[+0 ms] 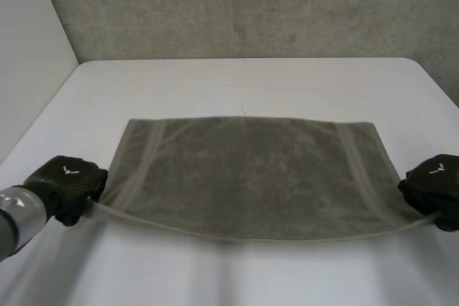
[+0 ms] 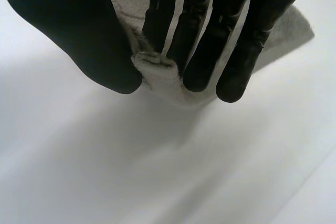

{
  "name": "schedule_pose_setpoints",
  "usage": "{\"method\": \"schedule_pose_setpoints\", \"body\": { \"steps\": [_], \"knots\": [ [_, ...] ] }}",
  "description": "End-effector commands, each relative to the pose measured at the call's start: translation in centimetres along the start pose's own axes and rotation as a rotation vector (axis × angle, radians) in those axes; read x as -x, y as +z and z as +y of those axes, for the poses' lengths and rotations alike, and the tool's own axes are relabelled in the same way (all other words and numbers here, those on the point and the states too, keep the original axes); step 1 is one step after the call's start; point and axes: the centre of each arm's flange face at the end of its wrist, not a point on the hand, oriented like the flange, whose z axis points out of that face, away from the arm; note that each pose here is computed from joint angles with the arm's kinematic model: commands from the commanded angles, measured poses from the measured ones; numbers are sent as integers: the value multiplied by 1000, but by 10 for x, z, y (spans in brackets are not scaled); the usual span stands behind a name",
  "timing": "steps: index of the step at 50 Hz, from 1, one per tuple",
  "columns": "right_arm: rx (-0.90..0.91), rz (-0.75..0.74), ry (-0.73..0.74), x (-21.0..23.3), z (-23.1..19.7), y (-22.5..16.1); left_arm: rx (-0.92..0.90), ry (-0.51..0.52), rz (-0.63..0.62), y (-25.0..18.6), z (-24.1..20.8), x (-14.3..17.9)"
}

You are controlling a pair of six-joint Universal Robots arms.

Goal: Fold the towel.

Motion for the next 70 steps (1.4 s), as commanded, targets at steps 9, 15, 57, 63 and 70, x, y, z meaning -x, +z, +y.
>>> {"method": "schedule_pose_setpoints", "body": {
  "steps": [9,15,57,63,70],
  "knots": [
    [-184,177,23,-40,-27,42,-209,113,-15,42,-26,14],
    [-204,269,5,-43,-52,98,-289,106,-43,104,-42,18],
    [-668,545,201,-61,-110,81,-642,90,-262,124,-84,18],
    [-554,426,254,-55,-74,74,-638,26,-237,95,-78,12],
    [-390,296,325,-37,-32,81,-566,-167,-131,67,-59,-2]
  ]
}}
